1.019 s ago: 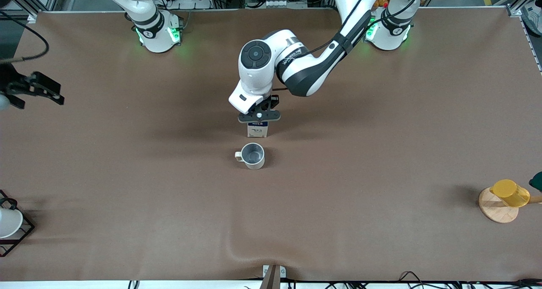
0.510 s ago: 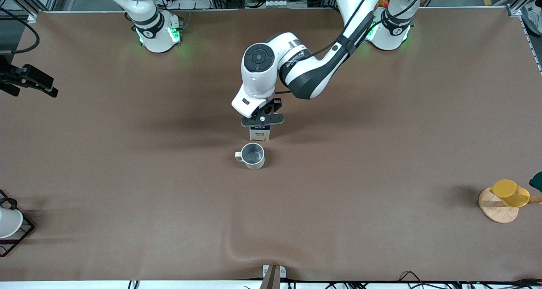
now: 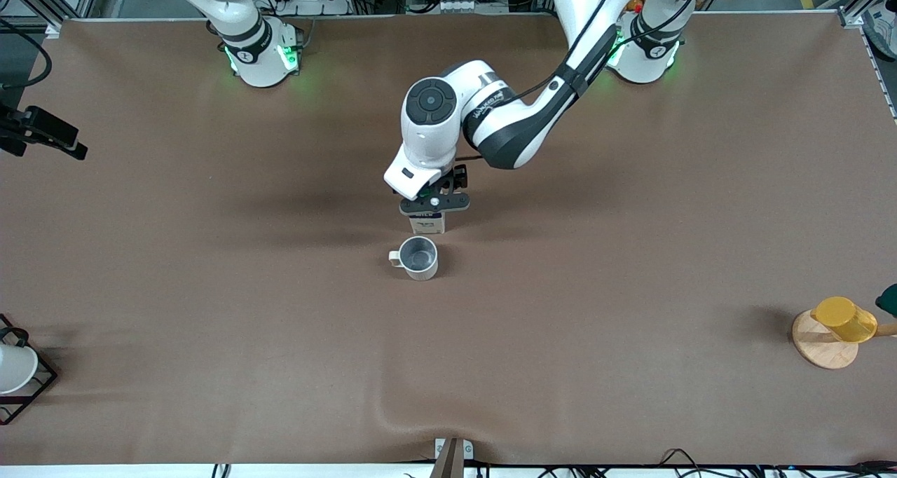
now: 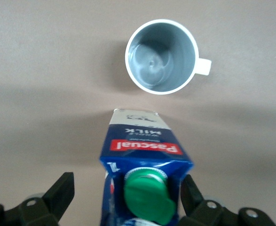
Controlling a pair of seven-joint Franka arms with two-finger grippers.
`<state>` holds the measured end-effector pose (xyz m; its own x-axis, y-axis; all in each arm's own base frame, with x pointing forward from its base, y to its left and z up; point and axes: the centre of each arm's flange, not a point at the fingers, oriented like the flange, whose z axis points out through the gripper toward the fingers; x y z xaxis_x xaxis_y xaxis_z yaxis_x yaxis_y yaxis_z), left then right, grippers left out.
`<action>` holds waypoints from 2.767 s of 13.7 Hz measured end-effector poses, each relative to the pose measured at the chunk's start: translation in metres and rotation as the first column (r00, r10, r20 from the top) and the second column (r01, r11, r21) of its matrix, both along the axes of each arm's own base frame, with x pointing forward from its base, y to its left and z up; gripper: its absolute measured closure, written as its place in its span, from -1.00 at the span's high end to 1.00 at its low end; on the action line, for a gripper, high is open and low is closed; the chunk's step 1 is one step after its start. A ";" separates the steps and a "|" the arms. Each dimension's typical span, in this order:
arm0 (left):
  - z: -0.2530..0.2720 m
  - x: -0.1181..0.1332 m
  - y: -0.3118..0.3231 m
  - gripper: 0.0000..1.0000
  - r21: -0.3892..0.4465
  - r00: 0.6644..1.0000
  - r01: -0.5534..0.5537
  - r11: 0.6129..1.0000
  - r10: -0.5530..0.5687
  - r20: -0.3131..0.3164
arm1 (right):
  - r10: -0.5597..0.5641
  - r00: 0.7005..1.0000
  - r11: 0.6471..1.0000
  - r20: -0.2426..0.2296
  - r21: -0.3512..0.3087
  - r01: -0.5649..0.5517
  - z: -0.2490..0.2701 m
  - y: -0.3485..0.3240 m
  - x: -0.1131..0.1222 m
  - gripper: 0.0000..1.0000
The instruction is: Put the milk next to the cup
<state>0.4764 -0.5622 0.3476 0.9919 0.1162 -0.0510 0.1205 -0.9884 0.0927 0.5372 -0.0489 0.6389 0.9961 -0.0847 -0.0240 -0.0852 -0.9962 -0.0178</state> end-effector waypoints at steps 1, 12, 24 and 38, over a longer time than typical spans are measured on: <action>0.011 0.001 0.000 1.00 -0.009 1.000 -0.001 1.000 0.001 0.010 | 0.000 1.000 1.000 -0.002 0.000 0.000 0.000 0.000 0.000 1.00; 0.233 0.105 0.245 1.00 0.022 0.952 -0.280 0.960 0.275 0.136 | 0.002 1.000 1.000 -0.002 0.002 -0.002 0.000 0.002 0.000 1.00; 0.282 0.115 0.431 1.00 0.134 0.992 -0.112 0.985 0.102 0.078 | 0.012 1.000 1.000 -0.003 0.004 -0.012 -0.002 0.008 0.002 1.00; 0.286 0.081 0.513 1.00 0.145 0.998 -0.015 0.989 0.006 0.065 | 0.012 1.000 1.000 -0.003 0.005 -0.012 -0.002 0.008 0.002 1.00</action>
<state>0.5575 -0.0489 0.6332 0.9913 0.1279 0.0309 0.1292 -0.9906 -0.0444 0.5392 -0.0413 0.6367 0.9970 -0.0725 -0.0274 -0.0731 -0.9971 -0.0221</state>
